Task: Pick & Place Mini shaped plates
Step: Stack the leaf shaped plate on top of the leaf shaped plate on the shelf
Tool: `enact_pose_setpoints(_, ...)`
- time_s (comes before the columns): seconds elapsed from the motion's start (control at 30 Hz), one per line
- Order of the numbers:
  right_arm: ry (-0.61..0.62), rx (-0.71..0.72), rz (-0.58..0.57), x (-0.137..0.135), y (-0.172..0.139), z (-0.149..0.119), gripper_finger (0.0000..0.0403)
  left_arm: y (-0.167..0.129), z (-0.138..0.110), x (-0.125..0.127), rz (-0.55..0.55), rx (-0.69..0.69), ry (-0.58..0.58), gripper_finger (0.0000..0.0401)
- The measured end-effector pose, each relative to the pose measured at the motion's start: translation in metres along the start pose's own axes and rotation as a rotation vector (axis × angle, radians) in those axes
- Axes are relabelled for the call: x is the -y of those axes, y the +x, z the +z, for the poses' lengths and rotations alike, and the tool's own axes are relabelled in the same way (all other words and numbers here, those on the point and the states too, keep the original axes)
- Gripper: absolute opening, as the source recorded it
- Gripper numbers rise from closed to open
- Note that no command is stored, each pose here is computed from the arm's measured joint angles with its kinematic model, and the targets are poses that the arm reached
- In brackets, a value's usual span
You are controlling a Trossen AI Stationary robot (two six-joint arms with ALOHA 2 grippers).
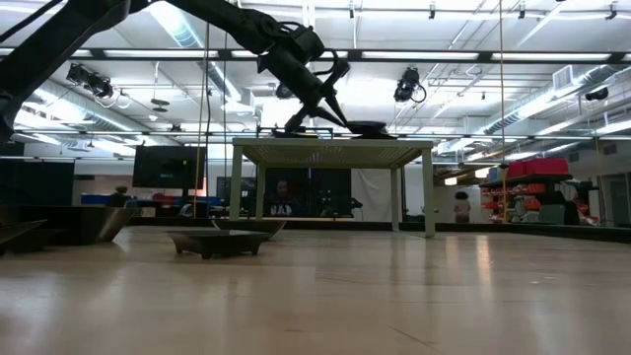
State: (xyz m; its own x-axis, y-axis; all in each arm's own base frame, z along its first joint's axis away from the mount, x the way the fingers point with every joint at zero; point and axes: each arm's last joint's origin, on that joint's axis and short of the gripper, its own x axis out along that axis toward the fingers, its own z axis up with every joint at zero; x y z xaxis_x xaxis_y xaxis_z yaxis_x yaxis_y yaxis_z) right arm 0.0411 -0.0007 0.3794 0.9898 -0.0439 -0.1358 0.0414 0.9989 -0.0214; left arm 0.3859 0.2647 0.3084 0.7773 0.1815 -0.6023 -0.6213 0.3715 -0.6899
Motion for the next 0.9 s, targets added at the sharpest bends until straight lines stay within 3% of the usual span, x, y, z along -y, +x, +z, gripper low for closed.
enact_pose_setpoints(0.5,0.0,0.0,-0.001,0.0,0.0,0.0,0.0004,-0.004,0.001,0.003,-0.008,0.015,0.014,0.0088)
enact_pose_setpoints(0.77,0.0,0.0,0.0,0.0,0.0,0.0,0.0004,-0.044,0.004,0.023,-0.061,0.063,0.185,0.0101)
enact_pose_setpoints(0.9,0.0,0.0,-0.001,0.0,0.0,0.0,0.0004,-0.065,0.004,0.027,-0.038,0.089,0.232,0.0104)
